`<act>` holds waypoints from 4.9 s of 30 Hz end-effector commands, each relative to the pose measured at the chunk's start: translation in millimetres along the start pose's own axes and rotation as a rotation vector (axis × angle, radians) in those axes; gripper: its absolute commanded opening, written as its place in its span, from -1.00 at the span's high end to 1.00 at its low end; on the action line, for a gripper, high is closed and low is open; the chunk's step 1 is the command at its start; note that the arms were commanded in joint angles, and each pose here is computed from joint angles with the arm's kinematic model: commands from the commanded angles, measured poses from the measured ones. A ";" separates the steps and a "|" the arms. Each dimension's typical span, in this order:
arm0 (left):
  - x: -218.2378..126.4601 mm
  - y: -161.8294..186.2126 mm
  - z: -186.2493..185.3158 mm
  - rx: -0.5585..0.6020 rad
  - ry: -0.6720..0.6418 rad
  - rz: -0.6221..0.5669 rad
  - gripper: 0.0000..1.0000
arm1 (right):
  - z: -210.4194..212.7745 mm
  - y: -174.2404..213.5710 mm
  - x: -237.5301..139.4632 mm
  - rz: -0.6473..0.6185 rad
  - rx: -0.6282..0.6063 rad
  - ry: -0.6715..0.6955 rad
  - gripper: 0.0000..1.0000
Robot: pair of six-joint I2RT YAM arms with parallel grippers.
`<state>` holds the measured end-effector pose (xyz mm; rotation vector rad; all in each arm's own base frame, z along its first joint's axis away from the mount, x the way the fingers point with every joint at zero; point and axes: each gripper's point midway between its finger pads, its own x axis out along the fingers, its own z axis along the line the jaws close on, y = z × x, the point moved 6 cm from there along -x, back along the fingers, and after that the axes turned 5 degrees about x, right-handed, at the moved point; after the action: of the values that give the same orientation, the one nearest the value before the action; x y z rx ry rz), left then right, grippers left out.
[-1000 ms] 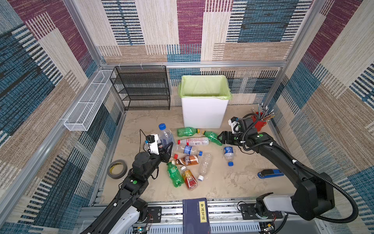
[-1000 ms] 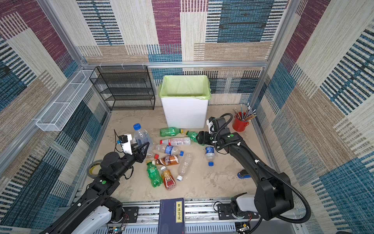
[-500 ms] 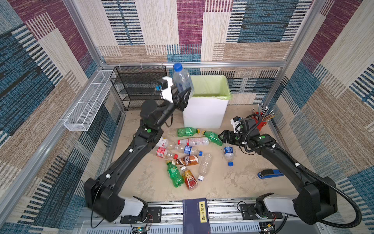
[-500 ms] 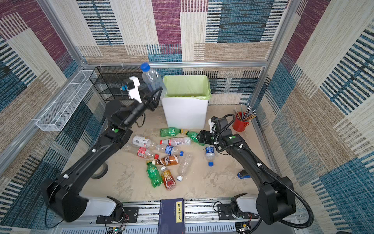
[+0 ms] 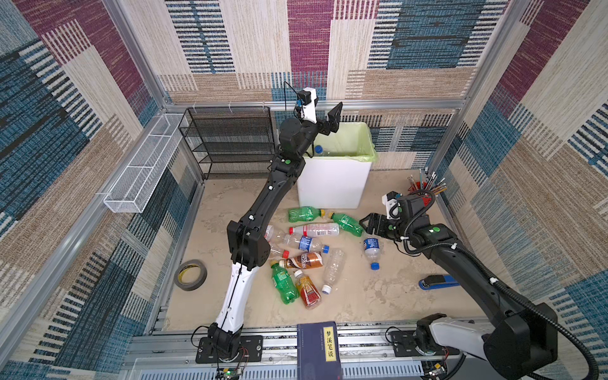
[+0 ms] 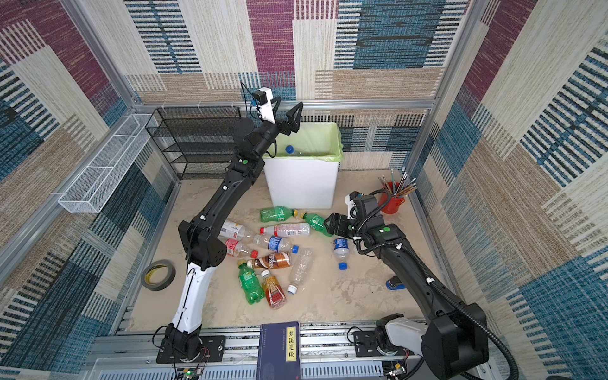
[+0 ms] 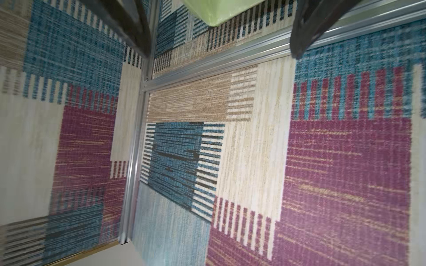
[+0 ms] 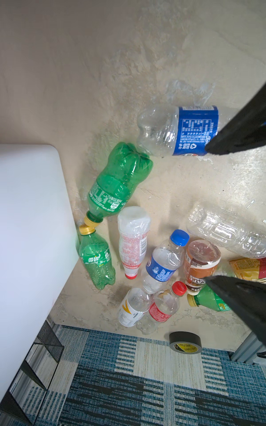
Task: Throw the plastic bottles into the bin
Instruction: 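Carry the 'soda water' bottle over the bin and open left gripper, then return left gripper to the pile while right lowers onto blue-label clear bottle, then close right gripper around the blue-label clear bottle, then lift the blue-label bottle with right gripper and carry it over the bin, then open right gripper over the bin to drop the blue-label bottle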
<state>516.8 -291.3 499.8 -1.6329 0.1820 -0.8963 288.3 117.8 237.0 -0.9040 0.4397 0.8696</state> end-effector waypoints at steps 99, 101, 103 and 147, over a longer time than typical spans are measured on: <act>-430.9 51.4 -51.2 -0.474 -0.482 0.651 -0.50 | -60.6 72.2 -52.8 -0.472 0.128 -0.174 0.33; -429.3 54.3 -50.9 -0.477 -0.483 0.659 -0.50 | -58.0 71.1 -62.9 -0.521 0.117 -0.195 0.34; -426.4 55.2 -50.2 -0.477 -0.485 0.661 -0.50 | -56.5 69.5 -69.7 -0.559 0.115 -0.210 0.37; -391.4 38.0 -37.8 -0.431 -0.482 0.562 -0.55 | 152.7 -194.8 -224.8 -0.953 -0.162 -0.253 -0.75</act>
<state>235.7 -110.4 290.4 -2.0067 0.4984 -0.0020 297.6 76.2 630.0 -0.9641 -0.5040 0.0288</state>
